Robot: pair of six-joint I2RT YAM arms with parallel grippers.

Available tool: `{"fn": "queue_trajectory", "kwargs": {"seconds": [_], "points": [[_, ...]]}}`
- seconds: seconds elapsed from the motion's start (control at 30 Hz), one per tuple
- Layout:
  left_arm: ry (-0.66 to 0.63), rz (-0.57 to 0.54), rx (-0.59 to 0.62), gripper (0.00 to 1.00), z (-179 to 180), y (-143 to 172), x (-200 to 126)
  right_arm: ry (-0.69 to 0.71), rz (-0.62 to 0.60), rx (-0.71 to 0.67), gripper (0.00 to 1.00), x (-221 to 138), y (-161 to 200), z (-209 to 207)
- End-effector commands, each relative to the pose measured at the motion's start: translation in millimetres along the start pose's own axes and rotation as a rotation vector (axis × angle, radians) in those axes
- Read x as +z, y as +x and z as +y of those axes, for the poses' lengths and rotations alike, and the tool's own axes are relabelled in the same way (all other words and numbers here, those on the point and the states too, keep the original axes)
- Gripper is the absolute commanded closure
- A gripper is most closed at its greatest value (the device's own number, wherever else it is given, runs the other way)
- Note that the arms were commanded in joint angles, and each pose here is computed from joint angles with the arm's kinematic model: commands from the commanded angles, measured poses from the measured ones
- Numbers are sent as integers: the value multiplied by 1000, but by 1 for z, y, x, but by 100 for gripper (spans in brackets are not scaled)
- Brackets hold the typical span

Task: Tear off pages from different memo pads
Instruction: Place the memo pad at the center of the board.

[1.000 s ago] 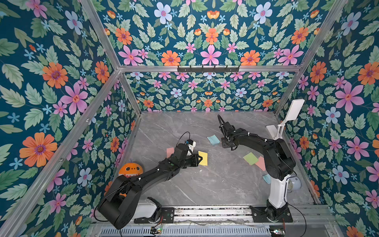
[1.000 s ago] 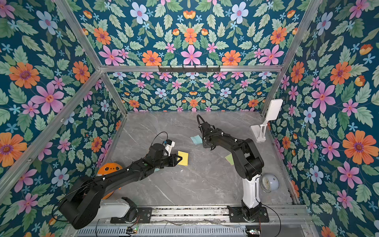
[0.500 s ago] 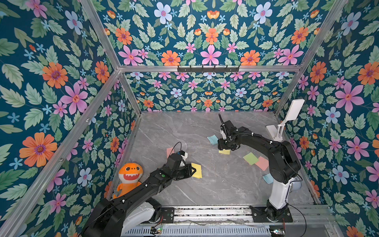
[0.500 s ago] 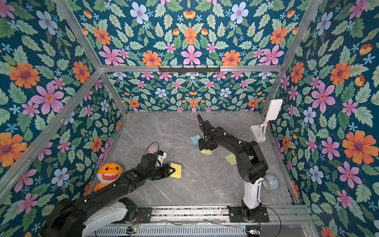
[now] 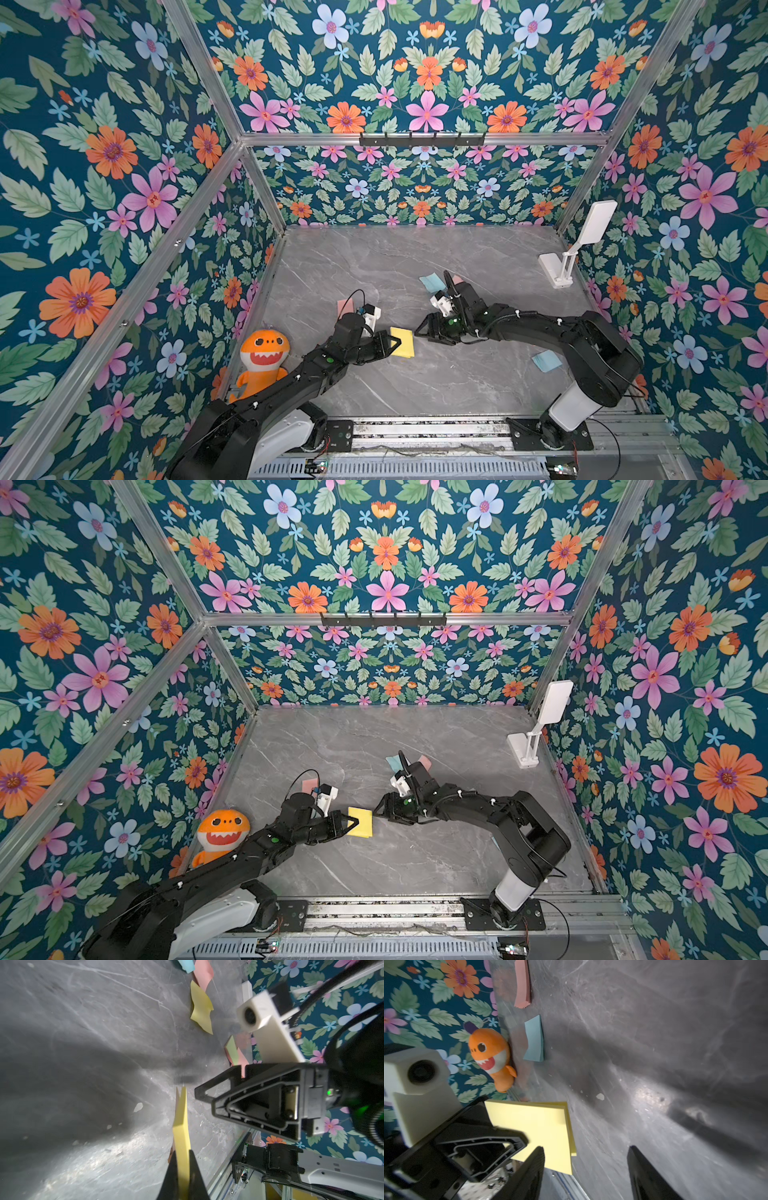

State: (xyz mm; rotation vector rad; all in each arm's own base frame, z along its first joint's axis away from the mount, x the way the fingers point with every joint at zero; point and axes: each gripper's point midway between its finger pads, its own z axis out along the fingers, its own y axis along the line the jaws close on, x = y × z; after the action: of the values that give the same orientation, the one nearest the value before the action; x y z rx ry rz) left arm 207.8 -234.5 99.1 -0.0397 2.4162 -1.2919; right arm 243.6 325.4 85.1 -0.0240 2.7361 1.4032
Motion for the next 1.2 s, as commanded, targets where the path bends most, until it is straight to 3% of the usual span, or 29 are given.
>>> {"fn": "queue_trajectory", "kwargs": {"seconds": [0.0, 0.23, 0.43, 0.77, 1.17], "points": [[149, -6, 46, 100, -32, -11, 3, -244, -32, -32, 35, -11, -9, 58], [272, -10, 54, 100, -57, -26, 7, -213, -4, -1, 37, -6, 2, 40], [300, -18, 35, 100, -52, -28, 6, -186, -11, 6, 38, -13, 1, 29], [282, -48, 20, 100, -37, -32, 2, -245, 12, -26, 48, -16, 3, 48], [282, -45, 2, 100, -32, -30, 6, -241, -5, -26, 74, -15, 2, 56]]}}
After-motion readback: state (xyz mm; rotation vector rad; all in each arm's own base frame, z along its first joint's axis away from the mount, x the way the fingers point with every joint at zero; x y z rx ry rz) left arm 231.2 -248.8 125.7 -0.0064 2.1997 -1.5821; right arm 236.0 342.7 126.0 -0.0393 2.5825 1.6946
